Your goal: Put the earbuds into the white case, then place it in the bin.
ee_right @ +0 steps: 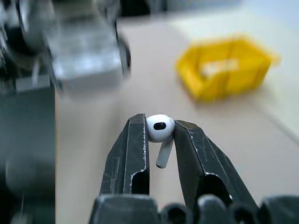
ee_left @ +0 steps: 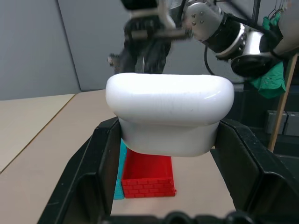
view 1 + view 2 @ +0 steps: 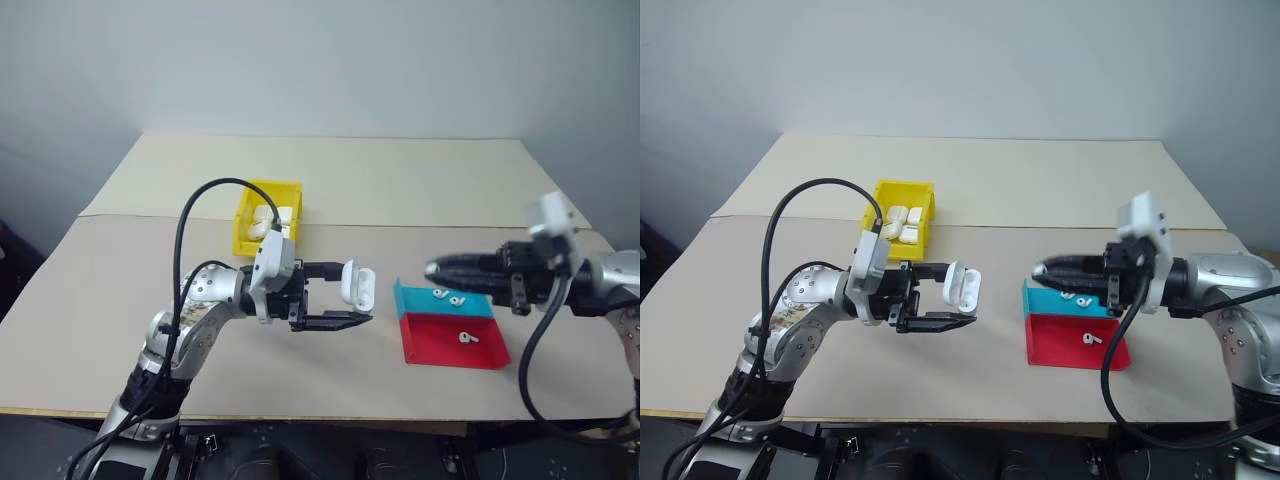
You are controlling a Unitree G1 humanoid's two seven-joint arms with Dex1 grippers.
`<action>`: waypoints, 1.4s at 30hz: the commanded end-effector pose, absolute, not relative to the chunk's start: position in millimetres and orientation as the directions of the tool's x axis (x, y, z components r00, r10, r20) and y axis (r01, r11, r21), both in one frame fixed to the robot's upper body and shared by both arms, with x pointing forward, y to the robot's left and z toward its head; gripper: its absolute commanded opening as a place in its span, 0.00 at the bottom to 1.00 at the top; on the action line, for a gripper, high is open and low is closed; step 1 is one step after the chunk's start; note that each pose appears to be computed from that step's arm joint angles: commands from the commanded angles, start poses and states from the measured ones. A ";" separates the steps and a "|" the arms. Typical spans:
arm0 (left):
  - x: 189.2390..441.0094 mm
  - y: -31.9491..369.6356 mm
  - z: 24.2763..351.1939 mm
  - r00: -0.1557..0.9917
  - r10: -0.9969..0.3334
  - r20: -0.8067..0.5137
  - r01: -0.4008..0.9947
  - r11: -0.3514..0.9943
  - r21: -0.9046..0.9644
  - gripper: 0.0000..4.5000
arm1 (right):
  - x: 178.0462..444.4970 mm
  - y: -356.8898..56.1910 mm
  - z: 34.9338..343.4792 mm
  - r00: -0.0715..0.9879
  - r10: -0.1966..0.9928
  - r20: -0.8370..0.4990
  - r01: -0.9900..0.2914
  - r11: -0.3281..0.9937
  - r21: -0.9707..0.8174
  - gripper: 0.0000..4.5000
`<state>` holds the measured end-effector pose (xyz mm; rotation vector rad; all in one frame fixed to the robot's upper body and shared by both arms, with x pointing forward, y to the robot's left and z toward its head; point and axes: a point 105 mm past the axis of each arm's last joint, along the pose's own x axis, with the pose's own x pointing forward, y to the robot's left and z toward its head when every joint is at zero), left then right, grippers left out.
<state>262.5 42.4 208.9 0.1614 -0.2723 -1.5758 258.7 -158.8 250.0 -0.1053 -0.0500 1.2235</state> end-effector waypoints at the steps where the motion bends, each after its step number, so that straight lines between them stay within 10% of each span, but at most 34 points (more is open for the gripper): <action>1: 266.1 33.7 216.5 -0.046 -0.997 0.068 0.955 -0.024 0.294 0.61 | 235.6 -138.1 282.5 0.270 0.947 0.177 -0.946 0.295 -0.135 0.14; 42: 265.2 26.0 219.9 -0.009 -0.999 0.053 0.948 0.009 0.319 0.61 | 254.3 -103.4 240.2 0.342 0.936 0.082 -0.914 0.352 -0.201 0.14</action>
